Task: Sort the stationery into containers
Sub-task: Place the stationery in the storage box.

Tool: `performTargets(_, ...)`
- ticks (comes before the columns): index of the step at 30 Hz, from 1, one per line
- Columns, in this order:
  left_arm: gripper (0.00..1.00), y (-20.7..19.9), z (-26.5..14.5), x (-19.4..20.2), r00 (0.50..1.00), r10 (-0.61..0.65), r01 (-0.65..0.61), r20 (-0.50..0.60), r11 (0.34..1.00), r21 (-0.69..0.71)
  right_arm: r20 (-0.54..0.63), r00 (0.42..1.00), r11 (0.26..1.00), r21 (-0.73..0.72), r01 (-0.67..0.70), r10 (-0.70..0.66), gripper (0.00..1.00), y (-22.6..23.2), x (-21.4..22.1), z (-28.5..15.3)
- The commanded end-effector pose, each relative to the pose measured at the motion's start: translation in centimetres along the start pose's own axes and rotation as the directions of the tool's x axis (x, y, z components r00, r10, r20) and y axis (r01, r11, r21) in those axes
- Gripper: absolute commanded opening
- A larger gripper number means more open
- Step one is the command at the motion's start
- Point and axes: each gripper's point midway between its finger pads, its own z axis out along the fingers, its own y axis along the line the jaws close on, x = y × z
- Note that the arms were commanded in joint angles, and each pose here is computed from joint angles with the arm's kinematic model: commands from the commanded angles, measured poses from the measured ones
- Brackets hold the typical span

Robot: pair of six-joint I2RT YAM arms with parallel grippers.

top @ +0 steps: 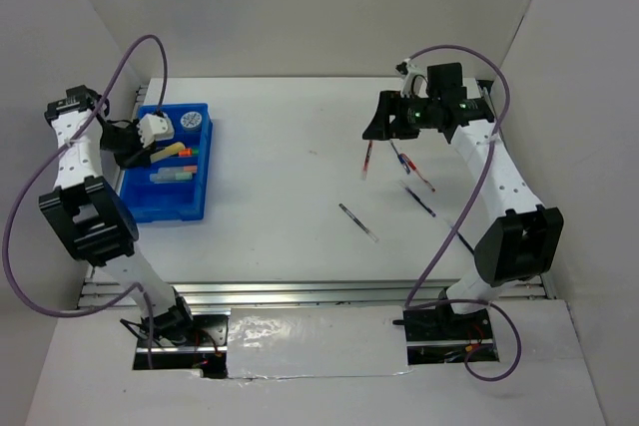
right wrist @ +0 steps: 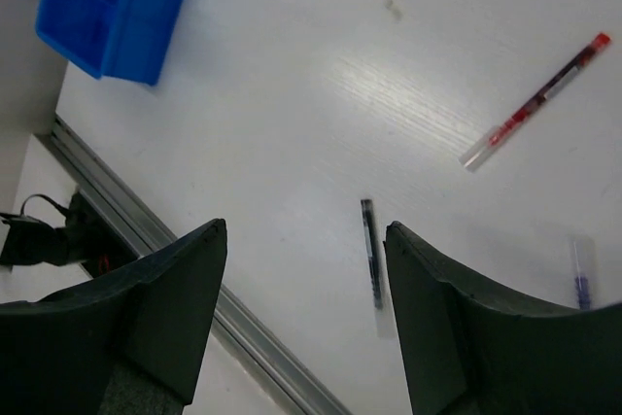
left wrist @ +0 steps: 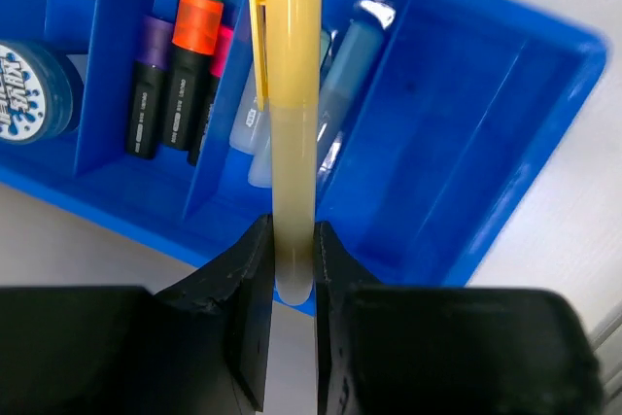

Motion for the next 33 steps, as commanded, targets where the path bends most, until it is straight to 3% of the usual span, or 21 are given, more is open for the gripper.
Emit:
performTargets(1, 0.0, 1.2, 0.6, 0.3, 0.984, 0.181, -0.181, 0.004, 0.982, 0.059, -0.092, 0.996, 1.0, 0.02, 0.002, 0.0, 0.72, -1.5, 2.4, -0.1)
performTargets(12, 0.07, 2.8, 4.5, 2.9, 0.963, 0.262, -0.251, -0.058, 0.957, 0.149, -0.255, 0.964, 0.993, 0.062, 0.099, -0.08, 0.65, -2.5, 7.1, 1.8)
performTargets(19, 0.17, 3.0, 6.1, 3.6, 0.962, 0.258, -0.241, -0.086, 0.955, 0.172, -0.407, 0.901, 0.97, 0.116, 0.213, -0.149, 0.62, -3.2, 11.3, 3.9)
performTargets(22, 0.27, 3.2, 6.6, 3.9, 0.965, 0.246, -0.228, -0.094, 0.958, 0.171, -0.453, 0.876, 0.961, 0.129, 0.245, -0.163, 0.63, -3.4, 12.8, 4.4)
performTargets(24, 0.4, 3.6, 6.6, 4.1, 0.966, 0.234, -0.215, -0.107, 0.962, 0.166, -0.481, 0.858, 0.951, 0.141, 0.277, -0.179, 0.64, -3.7, 13.7, 4.7)
performTargets(28, 0.51, 4.5, 5.8, 3.4, 0.967, 0.232, -0.217, -0.109, 0.967, 0.133, -0.506, 0.84, 0.943, 0.138, 0.301, -0.194, 0.64, -3.7, 14.9, 5.0)
performTargets(29, 0.6, 4.7, 5.2, 3.0, 0.971, 0.214, -0.201, -0.11, 0.973, 0.116, -0.507, 0.839, 0.942, 0.142, 0.305, -0.195, 0.64, -3.8, 15.1, 5.0)
performTargets(32, 0.73, 7.3, 2.1, -0.2, 0.99, 0.14, -0.141, -0.033, 0.99, -0.029, -0.512, 0.831, 0.93, 0.151, 0.336, -0.217, 0.6, -4.0, 16.1, 5.6)
performTargets(33, 0.76, 7.6, 1.1, -1.6, 0.994, 0.105, -0.103, 0.043, 0.993, -0.058, -0.519, 0.826, 0.928, 0.152, 0.341, -0.218, 0.58, -4.1, 16.5, 5.8)
